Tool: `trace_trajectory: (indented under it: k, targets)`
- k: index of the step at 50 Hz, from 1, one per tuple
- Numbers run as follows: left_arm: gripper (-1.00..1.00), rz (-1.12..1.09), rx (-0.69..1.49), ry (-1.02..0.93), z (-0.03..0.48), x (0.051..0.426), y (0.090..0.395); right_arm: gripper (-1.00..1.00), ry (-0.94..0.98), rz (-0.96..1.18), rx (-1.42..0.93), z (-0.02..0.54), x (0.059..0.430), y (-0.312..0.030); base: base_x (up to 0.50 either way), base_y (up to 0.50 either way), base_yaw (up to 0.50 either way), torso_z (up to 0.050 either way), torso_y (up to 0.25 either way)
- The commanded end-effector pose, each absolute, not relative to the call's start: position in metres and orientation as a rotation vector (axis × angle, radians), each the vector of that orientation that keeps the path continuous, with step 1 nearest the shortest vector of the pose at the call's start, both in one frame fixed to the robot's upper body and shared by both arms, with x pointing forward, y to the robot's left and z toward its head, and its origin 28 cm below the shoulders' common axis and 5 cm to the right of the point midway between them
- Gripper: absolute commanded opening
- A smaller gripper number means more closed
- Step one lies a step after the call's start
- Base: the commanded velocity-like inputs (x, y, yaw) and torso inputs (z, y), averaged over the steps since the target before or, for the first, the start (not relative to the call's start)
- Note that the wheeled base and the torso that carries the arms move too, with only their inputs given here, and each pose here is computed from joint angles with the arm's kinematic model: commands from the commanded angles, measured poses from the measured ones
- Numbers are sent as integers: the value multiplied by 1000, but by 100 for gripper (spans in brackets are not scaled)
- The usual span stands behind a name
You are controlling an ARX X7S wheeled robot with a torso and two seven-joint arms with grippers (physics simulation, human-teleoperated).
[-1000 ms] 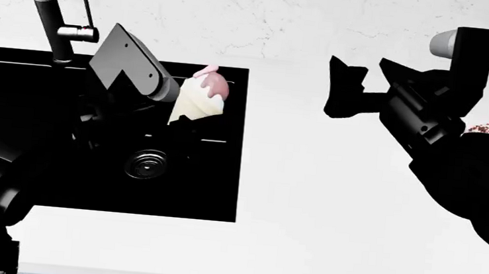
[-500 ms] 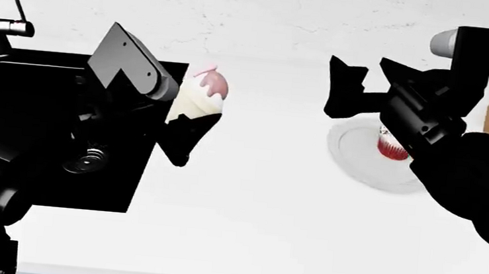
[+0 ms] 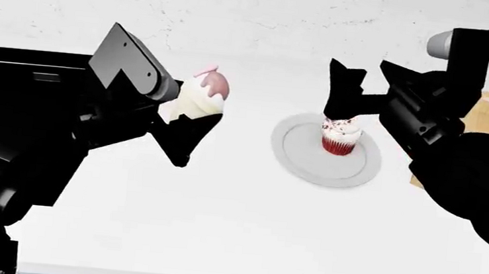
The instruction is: Move the dessert items from the plate to the tray.
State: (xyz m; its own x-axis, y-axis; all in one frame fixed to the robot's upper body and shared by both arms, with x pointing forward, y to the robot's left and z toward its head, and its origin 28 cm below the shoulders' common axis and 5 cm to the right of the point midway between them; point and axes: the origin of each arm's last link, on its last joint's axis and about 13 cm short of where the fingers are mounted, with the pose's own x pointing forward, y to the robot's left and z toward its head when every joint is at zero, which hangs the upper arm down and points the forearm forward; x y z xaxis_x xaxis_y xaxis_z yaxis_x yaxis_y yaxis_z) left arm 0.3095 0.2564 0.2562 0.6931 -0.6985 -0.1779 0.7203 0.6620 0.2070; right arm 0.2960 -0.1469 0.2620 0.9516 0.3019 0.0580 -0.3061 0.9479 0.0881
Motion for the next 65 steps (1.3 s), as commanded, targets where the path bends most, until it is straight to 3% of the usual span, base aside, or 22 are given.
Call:
trace_trajectory:
  k: [1, 16, 22, 33, 65]
  targets:
    - [-100, -795, 264, 85, 256, 309, 258, 100, -16, 266, 84, 261, 300, -147, 0, 0, 0, 0, 0]
    - [-100, -794, 261, 83, 257, 309, 258, 100, -18, 250, 94, 262, 301, -148, 380, -1, 0, 0, 0]
    - [-100, -793, 258, 82, 257, 310, 258, 100, 35, 196, 35, 262, 302, -148, 0, 0, 0, 0, 2]
    - [-100, -792, 253, 80, 257, 312, 259, 100, 306, 100, -104, 239, 309, -144, 0, 0, 0, 0, 0]
    - [-100, -792, 251, 81, 252, 318, 255, 100, 386, 124, -81, 244, 276, -140, 0, 0, 0, 0, 0]
